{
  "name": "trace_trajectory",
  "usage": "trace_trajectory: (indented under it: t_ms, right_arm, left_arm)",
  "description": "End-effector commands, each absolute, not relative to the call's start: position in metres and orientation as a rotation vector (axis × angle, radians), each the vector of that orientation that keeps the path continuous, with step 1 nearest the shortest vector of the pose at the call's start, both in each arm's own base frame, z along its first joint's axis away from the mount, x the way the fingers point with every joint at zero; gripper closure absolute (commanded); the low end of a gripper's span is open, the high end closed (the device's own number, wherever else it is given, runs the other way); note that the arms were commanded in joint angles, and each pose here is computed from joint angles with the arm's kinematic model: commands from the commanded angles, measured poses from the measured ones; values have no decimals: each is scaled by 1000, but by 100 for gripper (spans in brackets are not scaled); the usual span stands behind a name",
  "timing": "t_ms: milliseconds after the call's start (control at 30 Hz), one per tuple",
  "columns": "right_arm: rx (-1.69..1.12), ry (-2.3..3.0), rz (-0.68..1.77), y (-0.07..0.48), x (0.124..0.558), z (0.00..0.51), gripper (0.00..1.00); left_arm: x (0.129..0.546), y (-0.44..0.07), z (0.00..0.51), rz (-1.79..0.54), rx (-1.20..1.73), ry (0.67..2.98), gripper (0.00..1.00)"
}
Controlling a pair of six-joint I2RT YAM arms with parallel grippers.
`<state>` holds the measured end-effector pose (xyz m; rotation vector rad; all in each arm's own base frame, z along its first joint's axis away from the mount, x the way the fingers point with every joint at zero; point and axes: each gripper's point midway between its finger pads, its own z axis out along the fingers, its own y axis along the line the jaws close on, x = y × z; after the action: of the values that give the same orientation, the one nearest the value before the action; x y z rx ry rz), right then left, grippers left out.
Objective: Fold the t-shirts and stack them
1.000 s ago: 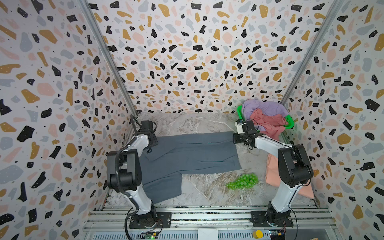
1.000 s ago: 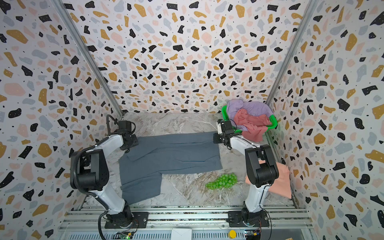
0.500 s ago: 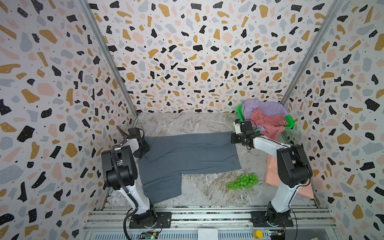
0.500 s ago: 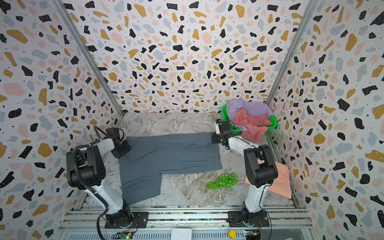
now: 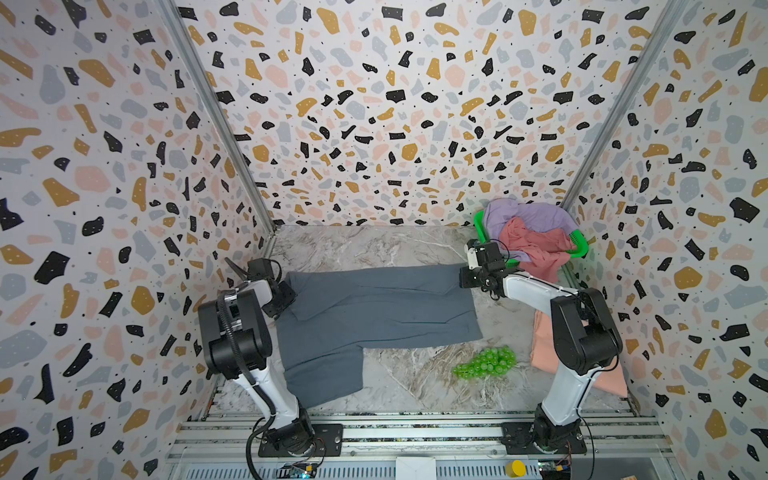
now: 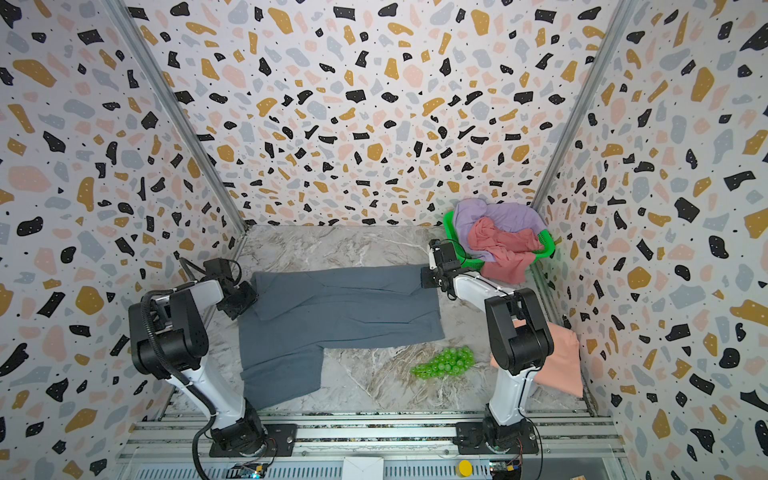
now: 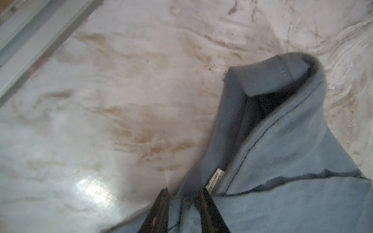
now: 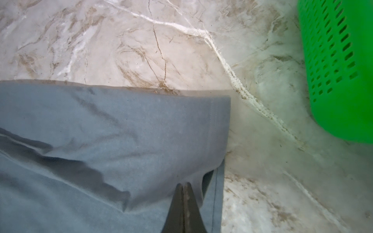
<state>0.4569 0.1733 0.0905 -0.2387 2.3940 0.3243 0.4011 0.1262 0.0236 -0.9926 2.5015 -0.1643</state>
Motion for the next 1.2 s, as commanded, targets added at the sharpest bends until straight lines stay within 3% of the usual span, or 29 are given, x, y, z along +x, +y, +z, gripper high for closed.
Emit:
trace_trajectory:
  t_ms: [0, 233, 533, 1167]
  right_arm:
    - [-224, 2372, 319, 176, 464, 102, 100]
    - [-225, 2377, 318, 177, 466, 98, 100]
    - [-235, 2383, 312, 177, 465, 94, 100]
    - [-250, 2394, 301, 177, 466, 90, 100]
  left_arm:
    - [384, 125, 24, -128, -1027, 2555, 69]
    - [370, 124, 24, -104, -1074, 2582, 72]
    - [384, 118, 25, -201, -1105, 2553, 75]
    - [392, 123, 23, -128, -1053, 2593, 77]
